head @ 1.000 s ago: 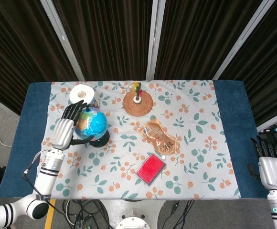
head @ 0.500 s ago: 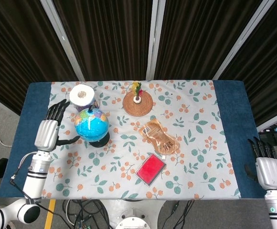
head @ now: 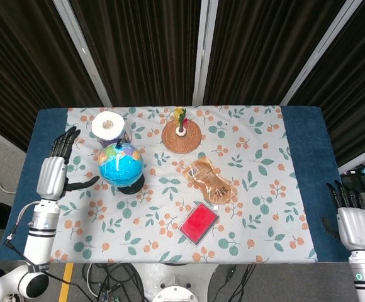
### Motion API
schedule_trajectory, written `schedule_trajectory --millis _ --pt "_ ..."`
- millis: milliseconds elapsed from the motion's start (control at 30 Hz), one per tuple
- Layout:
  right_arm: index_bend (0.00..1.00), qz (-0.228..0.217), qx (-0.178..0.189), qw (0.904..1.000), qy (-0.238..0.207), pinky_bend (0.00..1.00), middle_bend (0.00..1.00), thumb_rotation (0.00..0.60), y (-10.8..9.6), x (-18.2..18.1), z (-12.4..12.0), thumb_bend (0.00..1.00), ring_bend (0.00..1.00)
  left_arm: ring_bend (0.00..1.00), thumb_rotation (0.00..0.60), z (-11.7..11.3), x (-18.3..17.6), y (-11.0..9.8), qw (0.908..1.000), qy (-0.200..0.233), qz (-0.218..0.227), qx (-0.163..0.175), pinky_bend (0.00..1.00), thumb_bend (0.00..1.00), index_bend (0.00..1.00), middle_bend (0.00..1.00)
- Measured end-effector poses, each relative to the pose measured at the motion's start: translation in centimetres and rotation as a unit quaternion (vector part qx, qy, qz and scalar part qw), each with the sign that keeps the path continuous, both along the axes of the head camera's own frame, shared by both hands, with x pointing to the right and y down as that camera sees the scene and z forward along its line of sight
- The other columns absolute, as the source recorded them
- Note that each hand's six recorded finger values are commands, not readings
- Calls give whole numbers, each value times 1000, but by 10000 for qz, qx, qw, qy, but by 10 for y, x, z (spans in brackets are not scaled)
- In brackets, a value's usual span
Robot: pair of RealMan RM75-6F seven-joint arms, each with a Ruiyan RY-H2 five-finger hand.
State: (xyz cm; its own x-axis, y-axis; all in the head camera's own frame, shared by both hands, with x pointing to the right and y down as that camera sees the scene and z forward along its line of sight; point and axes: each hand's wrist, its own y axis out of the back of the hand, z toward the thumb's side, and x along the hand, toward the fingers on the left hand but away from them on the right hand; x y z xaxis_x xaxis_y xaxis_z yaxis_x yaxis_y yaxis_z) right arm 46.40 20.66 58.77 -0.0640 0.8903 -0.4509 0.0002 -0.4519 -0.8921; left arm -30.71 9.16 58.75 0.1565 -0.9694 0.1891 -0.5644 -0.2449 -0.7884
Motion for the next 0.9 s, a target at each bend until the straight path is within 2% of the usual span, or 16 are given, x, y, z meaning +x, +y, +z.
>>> schedule_trajectory --millis 167,367,500,900 --pt "0 0 -23 10000 -18 0 0 600 1 -1 2 308 0 0 600 -3 27 2 9993 217 319 29 0 0 37 0" --pt "0 62 -49 10000 -16 0 0 600 2 4 3 309 0 0 600 15 60 0 9983 259 498 -128 0 0 38 0" --pt "0 117 -40 9999 -17 0 0 600 2 9 2 309 0 0 600 28 74 -4 9986 102 512 -68 0 0 38 0" --pt "0 119 -48 9999 -28 0 0 600 3 10 3 309 0 0 600 37 75 -12 9993 -95 355 -35 0 0 38 0"
